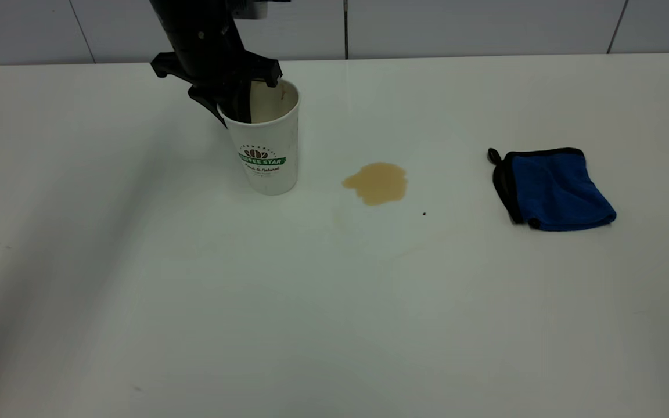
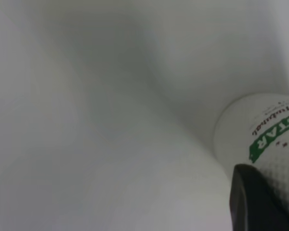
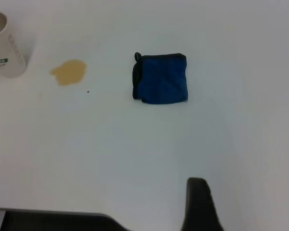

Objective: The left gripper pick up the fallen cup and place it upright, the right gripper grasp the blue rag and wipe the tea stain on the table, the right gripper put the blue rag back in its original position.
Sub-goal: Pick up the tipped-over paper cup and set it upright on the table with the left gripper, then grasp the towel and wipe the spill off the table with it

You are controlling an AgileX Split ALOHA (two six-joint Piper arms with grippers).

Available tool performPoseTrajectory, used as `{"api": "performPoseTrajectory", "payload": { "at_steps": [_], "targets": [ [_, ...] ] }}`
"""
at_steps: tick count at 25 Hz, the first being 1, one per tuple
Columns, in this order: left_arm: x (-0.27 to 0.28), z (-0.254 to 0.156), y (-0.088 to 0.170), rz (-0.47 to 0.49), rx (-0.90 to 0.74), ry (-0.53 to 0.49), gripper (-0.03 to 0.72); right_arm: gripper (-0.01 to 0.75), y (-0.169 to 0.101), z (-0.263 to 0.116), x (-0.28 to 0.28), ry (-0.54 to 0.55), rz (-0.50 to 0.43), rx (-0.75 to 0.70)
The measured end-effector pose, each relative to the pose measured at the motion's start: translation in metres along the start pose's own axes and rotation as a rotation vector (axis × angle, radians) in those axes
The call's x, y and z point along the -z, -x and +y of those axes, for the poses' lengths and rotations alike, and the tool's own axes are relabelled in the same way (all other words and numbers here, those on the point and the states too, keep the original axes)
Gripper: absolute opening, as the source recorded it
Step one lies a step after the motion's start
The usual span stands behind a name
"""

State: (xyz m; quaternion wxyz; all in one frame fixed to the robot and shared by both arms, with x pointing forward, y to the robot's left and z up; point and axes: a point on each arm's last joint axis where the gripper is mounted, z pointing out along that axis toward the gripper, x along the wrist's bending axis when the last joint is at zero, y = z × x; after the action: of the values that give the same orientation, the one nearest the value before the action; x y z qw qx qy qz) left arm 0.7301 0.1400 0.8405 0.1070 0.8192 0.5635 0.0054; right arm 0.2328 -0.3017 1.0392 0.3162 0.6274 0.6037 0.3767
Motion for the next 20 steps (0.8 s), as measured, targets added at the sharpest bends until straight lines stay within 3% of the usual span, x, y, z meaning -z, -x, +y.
{"api": "performPoseTrajectory", "payload": {
  "at_steps": [8,11,14,20],
  "targets": [
    [0.019,0.004,0.005,-0.027,0.024,0.021,0.438,0.545,0.000,0.000,0.000,0.000,0.000,0.000],
    [0.048,0.009,0.009,-0.032,0.020,0.060,0.535,0.545,0.000,0.000,0.000,0.000,0.000,0.000],
    [0.087,0.008,0.015,-0.047,0.009,0.052,0.570,0.545,0.000,0.000,0.000,0.000,0.000,0.000],
    [0.183,-0.007,0.041,-0.049,-0.047,0.056,0.568,0.545,0.000,0.000,0.000,0.000,0.000,0.000]
  ]
}}
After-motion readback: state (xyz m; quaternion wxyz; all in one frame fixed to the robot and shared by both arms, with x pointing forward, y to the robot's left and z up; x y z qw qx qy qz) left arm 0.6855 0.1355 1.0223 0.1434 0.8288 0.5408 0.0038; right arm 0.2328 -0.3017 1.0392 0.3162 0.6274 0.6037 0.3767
